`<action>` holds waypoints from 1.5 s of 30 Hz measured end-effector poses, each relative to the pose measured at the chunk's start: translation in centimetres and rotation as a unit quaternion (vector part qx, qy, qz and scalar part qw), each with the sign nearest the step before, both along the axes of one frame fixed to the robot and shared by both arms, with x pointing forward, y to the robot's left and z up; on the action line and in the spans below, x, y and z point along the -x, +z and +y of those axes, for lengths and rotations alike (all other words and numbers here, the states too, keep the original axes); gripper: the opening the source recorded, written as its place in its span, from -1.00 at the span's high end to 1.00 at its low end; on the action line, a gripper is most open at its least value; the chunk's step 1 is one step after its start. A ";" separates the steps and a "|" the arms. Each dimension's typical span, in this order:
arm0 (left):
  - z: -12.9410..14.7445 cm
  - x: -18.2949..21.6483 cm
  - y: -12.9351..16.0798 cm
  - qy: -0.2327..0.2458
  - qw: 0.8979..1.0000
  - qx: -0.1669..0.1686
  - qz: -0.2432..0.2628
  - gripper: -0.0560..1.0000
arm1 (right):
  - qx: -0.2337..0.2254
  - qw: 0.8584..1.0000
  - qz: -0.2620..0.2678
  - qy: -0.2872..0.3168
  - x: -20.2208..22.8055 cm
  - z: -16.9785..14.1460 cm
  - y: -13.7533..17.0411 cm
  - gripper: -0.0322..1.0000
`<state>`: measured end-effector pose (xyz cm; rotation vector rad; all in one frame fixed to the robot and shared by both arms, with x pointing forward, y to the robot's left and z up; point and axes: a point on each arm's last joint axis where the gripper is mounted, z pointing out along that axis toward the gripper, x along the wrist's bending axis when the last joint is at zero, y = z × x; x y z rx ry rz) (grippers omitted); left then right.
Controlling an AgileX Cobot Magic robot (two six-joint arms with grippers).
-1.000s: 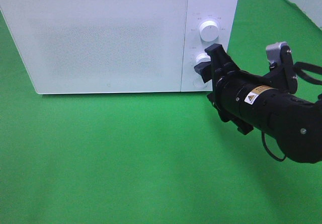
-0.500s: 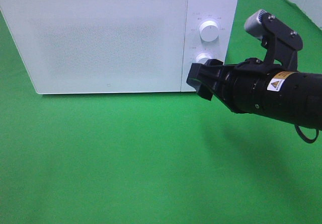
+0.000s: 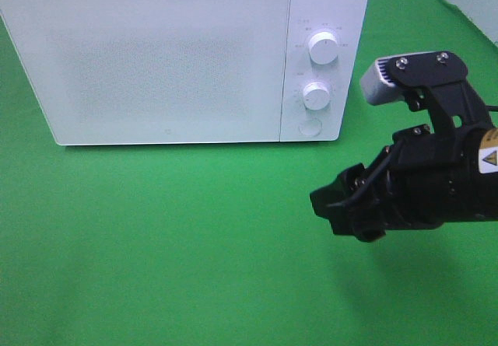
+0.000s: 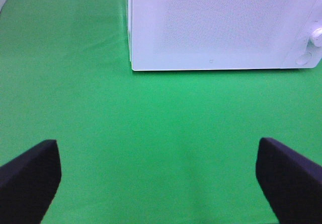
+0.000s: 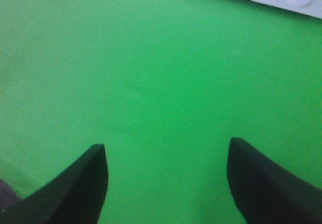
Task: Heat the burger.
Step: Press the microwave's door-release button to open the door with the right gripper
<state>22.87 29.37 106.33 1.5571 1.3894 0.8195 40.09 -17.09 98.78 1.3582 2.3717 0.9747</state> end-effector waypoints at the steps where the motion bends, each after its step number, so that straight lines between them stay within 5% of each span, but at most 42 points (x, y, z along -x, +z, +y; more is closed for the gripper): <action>1: 0.0 0.0 0.0 0.000 1.000 0.000 0.000 -0.95 | 0.000 1.000 0.000 0.000 0.0 0.0 0.0 -0.33; 8: 0.0 0.0 0.0 0.000 1.000 0.000 0.000 -0.95 | 0.037 0.999 0.005 0.025 1.9 -1.5 1.3 -0.33; 19: 0.0 0.0 0.0 0.000 1.000 0.000 0.000 -0.95 | 0.031 0.996 -0.069 0.036 5.2 -4.5 4.9 -0.46; 25: 0.0 0.0 0.0 0.000 1.000 0.000 0.000 -0.95 | 0.031 0.997 -0.075 -0.018 6.3 -6.8 5.7 -0.51; 31: 0.0 0.0 0.0 0.000 1.000 0.000 0.000 -0.95 | 0.041 0.984 -0.086 -0.150 8.2 -10.7 6.4 -0.52; 45: 0.0 0.0 0.0 0.000 1.000 0.000 0.000 -0.95 | 0.013 0.957 -0.164 -0.238 12.4 -12.5 7.4 -0.53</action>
